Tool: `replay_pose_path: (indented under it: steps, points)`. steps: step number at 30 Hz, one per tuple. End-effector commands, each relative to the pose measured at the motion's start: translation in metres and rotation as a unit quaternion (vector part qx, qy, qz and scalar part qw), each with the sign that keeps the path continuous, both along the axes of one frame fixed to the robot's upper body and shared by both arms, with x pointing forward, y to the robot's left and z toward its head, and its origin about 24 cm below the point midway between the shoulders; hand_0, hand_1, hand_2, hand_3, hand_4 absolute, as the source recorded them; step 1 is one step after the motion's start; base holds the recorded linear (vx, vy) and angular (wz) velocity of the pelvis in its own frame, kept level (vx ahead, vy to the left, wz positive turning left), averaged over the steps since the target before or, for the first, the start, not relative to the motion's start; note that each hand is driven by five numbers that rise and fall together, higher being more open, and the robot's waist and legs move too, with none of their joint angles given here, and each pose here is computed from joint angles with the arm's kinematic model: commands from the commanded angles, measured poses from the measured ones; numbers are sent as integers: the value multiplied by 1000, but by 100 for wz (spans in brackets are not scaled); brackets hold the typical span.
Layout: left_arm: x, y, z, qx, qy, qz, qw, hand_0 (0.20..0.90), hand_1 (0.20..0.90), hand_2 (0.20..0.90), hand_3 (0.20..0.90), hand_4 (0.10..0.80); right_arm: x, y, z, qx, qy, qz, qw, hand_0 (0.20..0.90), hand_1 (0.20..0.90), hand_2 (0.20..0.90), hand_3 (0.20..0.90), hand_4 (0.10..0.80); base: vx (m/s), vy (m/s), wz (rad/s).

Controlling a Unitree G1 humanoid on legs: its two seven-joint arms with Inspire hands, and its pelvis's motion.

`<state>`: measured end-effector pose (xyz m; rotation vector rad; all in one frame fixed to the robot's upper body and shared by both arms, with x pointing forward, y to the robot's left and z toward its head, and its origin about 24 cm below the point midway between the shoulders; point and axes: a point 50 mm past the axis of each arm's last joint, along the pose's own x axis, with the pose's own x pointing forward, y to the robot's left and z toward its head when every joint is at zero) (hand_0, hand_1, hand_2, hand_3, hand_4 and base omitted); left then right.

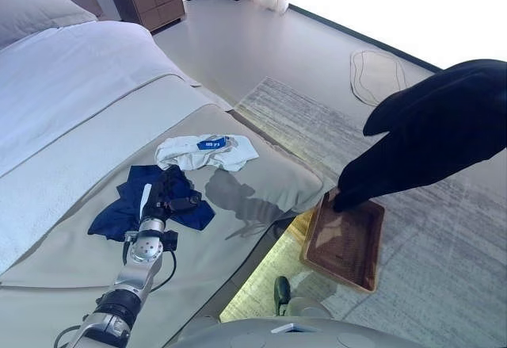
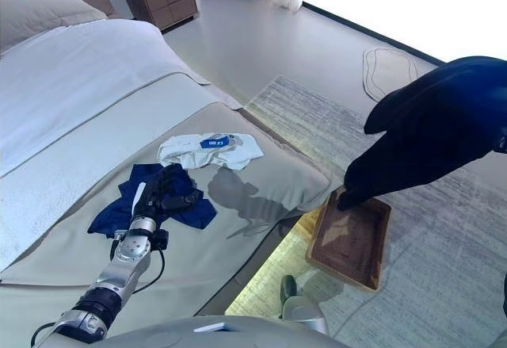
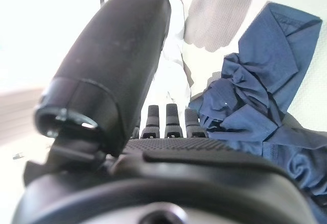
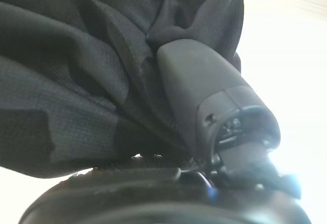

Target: Pick up the clothes from the bed and place them into the basket

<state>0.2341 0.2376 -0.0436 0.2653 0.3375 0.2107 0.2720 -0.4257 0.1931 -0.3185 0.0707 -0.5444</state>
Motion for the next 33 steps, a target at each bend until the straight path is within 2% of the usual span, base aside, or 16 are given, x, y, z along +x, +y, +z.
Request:
replay_pose_path:
  steps: [1, 9, 20, 33]
  points:
    - [20, 0, 31, 31, -88, -42, 995, 900, 900, 900, 900, 800, 0, 16, 72, -70, -167, 47, 982, 300, 300, 300, 200, 100, -30, -45, -13]
    - [32, -8, 40, 32, -99, -59, 993, 900, 900, 900, 900, 800, 5, 30, 47, -60, -153, 53, 985, 300, 300, 300, 200, 100, -68, -60, -10]
    - [40, -27, 47, 11, -113, -85, 990, 900, 900, 900, 900, 800, 2, 25, 16, -51, -105, 29, 993, 300, 300, 300, 200, 100, -13, -24, -12]
    - [45, -37, 50, -2, -127, -89, 988, 900, 900, 900, 900, 800, -2, 10, -19, -37, -26, 0, 999, 300, 300, 300, 200, 100, -16, -9, -1]
